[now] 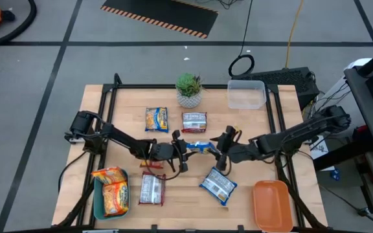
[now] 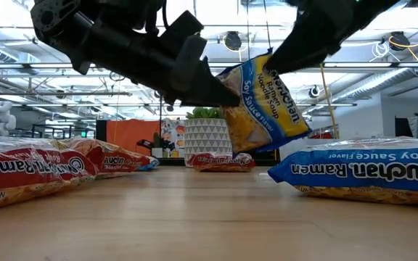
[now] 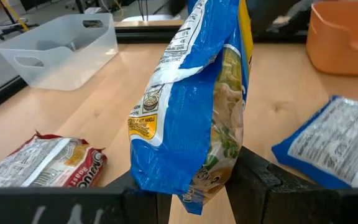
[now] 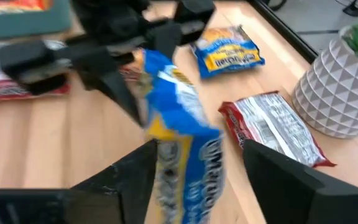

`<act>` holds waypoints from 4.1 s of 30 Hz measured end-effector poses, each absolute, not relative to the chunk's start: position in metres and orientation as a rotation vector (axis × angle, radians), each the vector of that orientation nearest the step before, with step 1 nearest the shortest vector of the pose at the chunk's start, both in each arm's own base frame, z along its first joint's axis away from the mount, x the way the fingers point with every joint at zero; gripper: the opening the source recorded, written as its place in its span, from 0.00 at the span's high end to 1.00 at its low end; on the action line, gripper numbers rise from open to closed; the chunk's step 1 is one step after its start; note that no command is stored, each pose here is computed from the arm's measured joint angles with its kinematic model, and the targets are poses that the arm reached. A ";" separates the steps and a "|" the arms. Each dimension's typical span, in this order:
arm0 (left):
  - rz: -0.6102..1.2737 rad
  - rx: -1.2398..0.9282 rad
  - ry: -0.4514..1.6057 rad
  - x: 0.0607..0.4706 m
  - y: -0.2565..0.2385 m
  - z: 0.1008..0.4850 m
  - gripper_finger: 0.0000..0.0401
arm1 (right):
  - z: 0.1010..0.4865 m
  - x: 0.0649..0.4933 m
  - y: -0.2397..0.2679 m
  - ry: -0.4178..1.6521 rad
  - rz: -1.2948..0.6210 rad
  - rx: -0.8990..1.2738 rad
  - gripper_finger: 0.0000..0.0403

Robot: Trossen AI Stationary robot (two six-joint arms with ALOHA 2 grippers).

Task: Sort Maruchan noodles
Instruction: Put the middle blue noodle pack into the orange bin

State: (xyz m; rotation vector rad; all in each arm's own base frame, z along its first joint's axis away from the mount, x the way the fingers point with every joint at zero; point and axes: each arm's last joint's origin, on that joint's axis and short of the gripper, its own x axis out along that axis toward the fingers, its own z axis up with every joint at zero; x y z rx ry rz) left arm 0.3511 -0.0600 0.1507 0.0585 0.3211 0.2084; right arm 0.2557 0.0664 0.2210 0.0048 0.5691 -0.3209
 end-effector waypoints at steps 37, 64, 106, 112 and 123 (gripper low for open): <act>0.209 0.070 0.343 0.350 -0.060 0.148 0.70 | 0.196 0.276 0.048 0.694 -0.152 0.110 0.51; 0.156 -0.079 0.415 0.321 -0.053 0.202 0.45 | 0.234 0.251 0.059 0.605 -0.053 0.188 0.77; 0.666 -0.135 0.759 0.262 -0.002 0.204 0.42 | 0.300 0.084 0.157 1.128 0.148 0.575 0.80; 0.666 -0.135 0.759 0.262 -0.002 0.204 0.42 | 0.293 0.072 0.152 1.216 0.038 0.568 0.80; 0.662 -0.142 0.743 0.263 -0.003 0.205 0.42 | 0.284 0.070 0.147 1.168 -0.016 0.471 0.80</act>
